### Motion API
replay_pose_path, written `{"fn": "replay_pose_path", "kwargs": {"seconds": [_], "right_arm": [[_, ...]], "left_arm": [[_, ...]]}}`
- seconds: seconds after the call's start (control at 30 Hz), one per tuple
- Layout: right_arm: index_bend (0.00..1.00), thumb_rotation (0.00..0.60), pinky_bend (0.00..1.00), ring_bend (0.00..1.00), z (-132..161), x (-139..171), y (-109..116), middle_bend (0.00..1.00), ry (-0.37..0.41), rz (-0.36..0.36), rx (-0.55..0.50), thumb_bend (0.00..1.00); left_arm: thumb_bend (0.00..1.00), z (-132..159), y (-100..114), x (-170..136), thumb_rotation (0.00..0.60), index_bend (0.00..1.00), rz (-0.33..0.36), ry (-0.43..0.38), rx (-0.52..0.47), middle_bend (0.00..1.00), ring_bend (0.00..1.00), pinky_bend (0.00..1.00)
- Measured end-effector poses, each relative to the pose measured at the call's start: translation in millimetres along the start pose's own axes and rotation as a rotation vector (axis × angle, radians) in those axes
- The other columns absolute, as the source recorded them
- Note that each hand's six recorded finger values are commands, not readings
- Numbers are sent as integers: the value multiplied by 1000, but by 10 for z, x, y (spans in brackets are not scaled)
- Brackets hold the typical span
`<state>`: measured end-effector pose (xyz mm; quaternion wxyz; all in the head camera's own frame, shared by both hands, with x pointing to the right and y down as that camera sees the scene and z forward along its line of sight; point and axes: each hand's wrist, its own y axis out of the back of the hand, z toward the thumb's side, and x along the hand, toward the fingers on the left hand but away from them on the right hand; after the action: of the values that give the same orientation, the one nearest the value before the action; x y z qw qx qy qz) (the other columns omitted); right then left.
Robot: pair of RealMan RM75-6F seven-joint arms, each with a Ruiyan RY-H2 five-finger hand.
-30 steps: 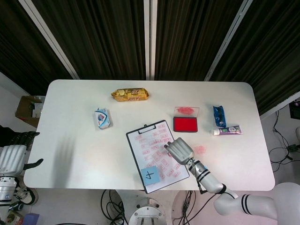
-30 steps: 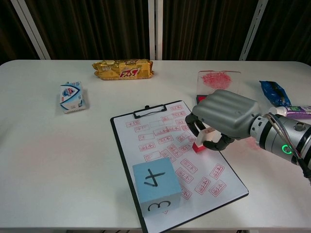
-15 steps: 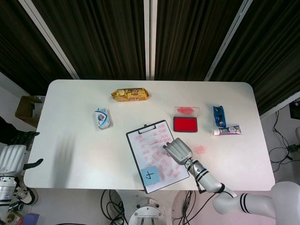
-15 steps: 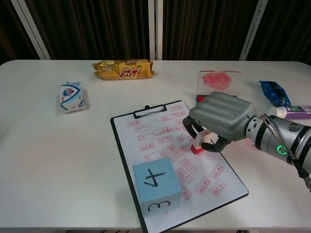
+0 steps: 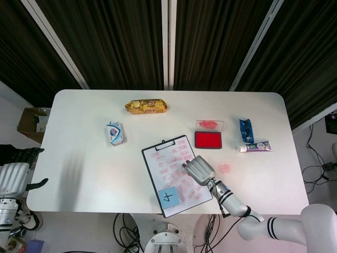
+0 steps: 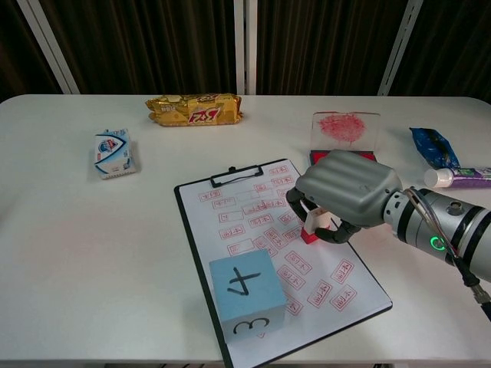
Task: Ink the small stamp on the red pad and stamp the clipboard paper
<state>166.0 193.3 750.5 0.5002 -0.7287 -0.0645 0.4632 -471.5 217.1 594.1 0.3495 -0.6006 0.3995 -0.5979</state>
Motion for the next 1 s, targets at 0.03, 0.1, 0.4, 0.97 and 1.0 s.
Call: {"fn": "replay_pose_path", "kwargs": {"seconds": [0.03,0.1,0.4,0.97,1.0], "right_arm": [[1000,600,979,919,-2,1,-8,895,0,2,1,480],[1000,600,979,919,-3,4,-23,895,-1,5,3,480],[1000,600,979,919,6,-5,-38,897,2,3,0,480],[1000,600,979,919,-32,136,468,897,-9,-154,-103,480],[1000,600,979,919,-47,166,528,897,-10,-171,-112,480]], "left_arm": [[0,0,-1,1,600,188,0,0,0,194,156,248],[0,2,0,2,600,188,0,-2,0,194,156,247],[0,-1,11,-5,600,188,5,0,1,194,156,248],[0,1,5,-23,600,188,1,0,5,194,156,248],[0,5,1,-22,600,188,0,0,4,193,156,248]]}}
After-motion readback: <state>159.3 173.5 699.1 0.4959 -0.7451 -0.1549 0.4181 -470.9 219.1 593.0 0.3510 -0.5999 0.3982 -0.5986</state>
